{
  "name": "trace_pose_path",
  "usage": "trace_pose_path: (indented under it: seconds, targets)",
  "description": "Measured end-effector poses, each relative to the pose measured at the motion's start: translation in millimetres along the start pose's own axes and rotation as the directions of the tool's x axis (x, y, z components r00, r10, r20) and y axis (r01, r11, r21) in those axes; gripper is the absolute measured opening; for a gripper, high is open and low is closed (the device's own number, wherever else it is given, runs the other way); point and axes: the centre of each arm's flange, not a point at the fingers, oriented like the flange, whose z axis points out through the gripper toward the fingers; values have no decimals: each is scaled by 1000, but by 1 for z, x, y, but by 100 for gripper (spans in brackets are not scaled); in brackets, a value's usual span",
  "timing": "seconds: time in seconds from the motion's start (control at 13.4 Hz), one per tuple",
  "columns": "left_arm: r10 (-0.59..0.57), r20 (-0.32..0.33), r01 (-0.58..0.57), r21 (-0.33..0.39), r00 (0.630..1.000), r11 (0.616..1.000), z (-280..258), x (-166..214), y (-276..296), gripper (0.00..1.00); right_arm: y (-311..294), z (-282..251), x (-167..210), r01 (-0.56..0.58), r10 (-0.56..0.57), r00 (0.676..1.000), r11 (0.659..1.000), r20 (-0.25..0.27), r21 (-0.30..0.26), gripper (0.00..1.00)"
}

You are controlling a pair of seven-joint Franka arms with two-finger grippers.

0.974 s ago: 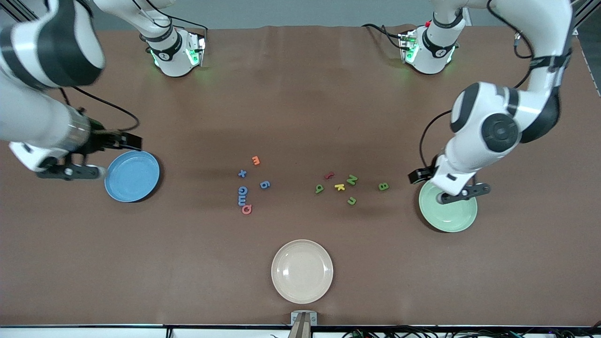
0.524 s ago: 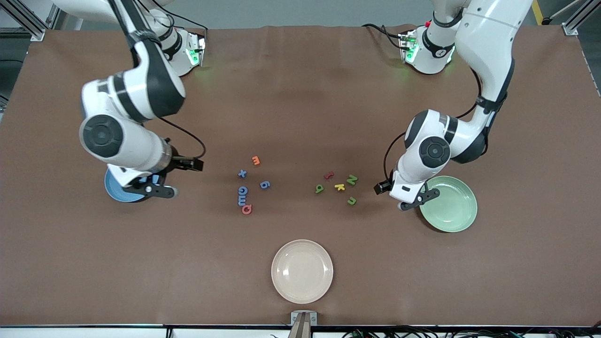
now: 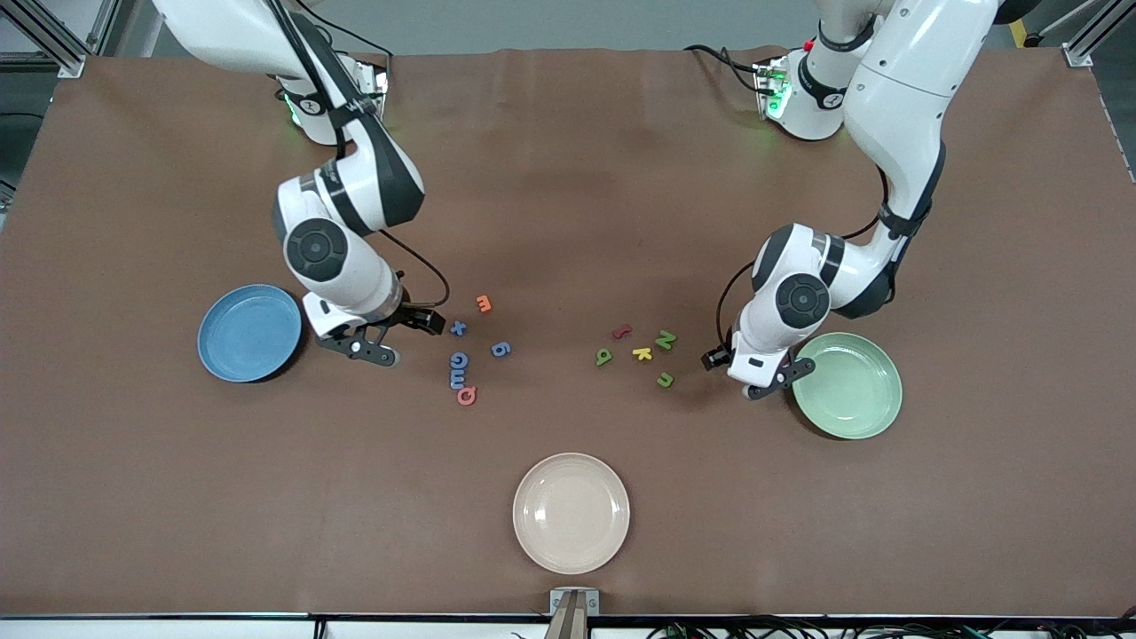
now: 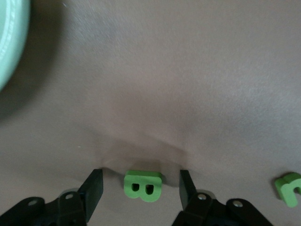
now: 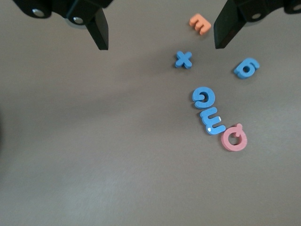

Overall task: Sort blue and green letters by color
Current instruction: 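Grasp the green B with the left gripper while the right gripper reaches the blue x, then place the green B on the green plate while the right gripper grasps the x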

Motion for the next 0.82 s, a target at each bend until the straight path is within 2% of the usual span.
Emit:
trace_pose_path:
  seconds: [0.07,0.15,0.22,0.37,0.45,0.52,0.6,0.67,0.82]
  targets:
    - [3,-3,-3,-4,1000,1000,1,-2,3,65,-4,13,-3,-15,15,1000,1000,-5,6,99]
    - [3,-4,-3,-4,1000,1000,1,-2,4,65,-6,26,-5,-24,25,1000,1000,-8,17,98]
    - [0,-5,0,-6,1000,1000,-1,-2,4,58,-6,38,-6,-31,32,999,999,-14,28,98]
    - [1,-9,-1,-10,1000,1000,-4,-2,5,35,-8,59,-11,-27,28,999,999,-25,35,96]
    - [-2,-9,2,-9,1000,1000,-5,-1,4,35,-10,67,-15,-22,23,999,999,-23,33,94]
    - [-8,-9,8,-6,1000,1000,-8,3,2,35,-13,73,-19,-24,24,1000,999,-18,35,86]
    - [-17,-12,17,-1,1000,1000,-17,8,-2,35,-16,77,-22,-25,26,1000,999,-14,39,85]
    - [-32,-20,32,-1,999,999,-32,17,-7,35,-18,81,-24,-27,28,1000,999,-8,41,79]
    - [-44,-36,44,-4,998,999,-72,38,-27,35,-19,86,-27,-25,25,1000,999,-1,36,74]
